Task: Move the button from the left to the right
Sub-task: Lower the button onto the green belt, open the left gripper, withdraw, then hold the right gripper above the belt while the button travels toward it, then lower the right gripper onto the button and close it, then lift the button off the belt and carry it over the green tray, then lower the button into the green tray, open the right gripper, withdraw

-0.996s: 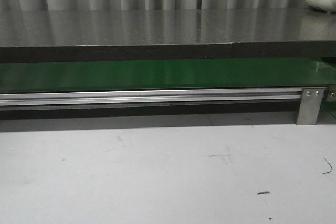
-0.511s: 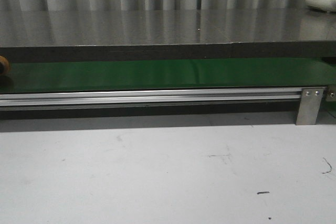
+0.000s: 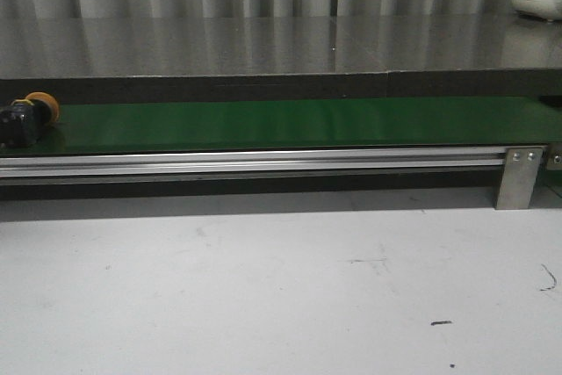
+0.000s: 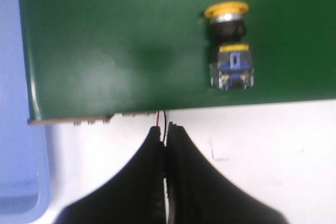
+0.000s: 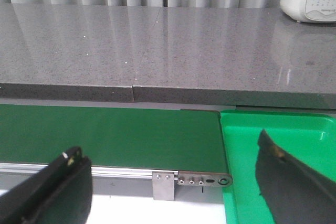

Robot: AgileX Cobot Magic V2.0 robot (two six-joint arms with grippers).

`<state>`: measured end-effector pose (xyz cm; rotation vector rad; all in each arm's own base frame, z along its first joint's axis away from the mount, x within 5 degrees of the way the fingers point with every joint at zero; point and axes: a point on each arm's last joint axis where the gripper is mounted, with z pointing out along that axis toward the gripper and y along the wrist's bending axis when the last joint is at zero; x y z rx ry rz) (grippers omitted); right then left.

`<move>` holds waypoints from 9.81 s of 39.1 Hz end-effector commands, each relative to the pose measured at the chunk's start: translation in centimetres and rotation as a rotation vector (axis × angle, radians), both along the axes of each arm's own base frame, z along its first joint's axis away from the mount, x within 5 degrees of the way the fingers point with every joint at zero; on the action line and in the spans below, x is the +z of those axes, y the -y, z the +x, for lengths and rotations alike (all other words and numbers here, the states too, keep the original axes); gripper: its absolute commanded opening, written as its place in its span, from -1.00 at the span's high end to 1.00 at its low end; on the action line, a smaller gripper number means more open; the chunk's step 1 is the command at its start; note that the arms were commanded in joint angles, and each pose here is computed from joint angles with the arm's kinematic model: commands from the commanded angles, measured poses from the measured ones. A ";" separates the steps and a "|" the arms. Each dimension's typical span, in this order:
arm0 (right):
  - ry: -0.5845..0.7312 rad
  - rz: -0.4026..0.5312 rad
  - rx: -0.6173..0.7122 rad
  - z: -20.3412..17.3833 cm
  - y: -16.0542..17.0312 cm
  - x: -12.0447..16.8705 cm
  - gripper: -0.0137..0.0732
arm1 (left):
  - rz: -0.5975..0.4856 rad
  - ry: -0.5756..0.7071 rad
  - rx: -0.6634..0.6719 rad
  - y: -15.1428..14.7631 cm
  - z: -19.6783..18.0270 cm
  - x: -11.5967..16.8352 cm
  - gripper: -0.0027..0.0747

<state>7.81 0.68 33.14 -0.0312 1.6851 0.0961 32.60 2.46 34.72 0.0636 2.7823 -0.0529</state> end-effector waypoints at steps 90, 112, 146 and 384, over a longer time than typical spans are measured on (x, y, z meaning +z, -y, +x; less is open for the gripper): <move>0.106 0.002 -0.013 0.1 0.1 1.8 -0.80 | -0.011 1.092 -0.037 3.1 -28.8 -5.1 0.99; 0.106 0.002 -0.013 0.1 0.1 1.8 -0.80 | -0.011 1.092 -0.037 3.1 -28.8 -5.1 0.99; -0.020 -0.005 -0.012 3.3 -0.1 1.5 -0.80 | -0.011 1.092 -0.037 3.1 -28.8 -5.1 0.99; 0.117 0.010 0.054 -0.9 -0.3 -1.6 0.84 | -0.011 1.092 -0.037 3.1 -28.8 -5.1 0.99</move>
